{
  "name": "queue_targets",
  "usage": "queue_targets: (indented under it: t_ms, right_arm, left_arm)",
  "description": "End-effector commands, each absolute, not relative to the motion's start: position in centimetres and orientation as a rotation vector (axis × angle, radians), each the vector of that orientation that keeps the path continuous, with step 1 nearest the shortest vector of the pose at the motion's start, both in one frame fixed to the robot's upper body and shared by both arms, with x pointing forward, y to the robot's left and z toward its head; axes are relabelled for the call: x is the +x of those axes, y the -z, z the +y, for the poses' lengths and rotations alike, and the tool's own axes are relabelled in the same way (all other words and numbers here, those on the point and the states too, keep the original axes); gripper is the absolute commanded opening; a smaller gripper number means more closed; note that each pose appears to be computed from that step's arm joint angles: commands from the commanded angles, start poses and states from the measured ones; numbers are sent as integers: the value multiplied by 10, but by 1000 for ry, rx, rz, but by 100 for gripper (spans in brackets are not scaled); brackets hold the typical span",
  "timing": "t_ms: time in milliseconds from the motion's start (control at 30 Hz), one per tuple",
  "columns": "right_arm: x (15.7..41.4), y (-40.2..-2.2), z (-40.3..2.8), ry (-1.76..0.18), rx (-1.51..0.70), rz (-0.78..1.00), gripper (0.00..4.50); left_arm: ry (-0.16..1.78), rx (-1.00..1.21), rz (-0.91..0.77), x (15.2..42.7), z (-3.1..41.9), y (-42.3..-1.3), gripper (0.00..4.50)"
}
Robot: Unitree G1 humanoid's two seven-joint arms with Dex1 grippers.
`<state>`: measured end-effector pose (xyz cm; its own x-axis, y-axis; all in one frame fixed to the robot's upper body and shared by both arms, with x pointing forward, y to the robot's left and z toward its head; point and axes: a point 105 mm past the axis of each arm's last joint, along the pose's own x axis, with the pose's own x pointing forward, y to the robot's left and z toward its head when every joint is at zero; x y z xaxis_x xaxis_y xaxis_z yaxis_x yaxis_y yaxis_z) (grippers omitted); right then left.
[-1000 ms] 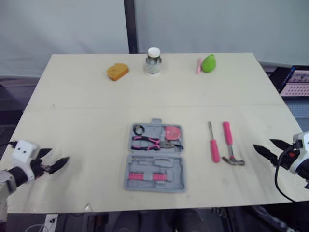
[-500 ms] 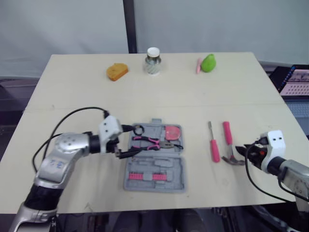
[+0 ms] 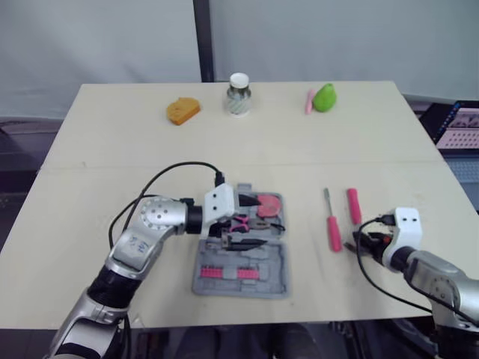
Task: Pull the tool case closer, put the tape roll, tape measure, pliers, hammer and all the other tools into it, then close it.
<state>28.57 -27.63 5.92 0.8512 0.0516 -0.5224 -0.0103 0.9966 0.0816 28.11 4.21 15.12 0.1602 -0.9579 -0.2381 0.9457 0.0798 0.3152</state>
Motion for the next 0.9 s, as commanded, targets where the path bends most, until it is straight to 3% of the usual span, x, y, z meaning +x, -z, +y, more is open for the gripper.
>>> queue_targets:
  t_ms: [33,400,500,600,900]
  right_arm:
    - [283,-56,-280,23,42,565,229]
    - [280,-37,-277,63,59,626,229]
    - [283,-38,-276,62,64,617,138]
    - [284,-42,-280,72,47,601,3]
    - [291,-78,-284,3,-33,479,3]
  left_arm:
    - [1438,473,-85,280,37,-160,450]
    - [1426,489,-107,285,33,-164,450]
    - [1425,488,-108,287,32,-165,450]
    - [1421,490,-106,288,33,-166,450]
    - [1408,509,-107,293,39,-164,450]
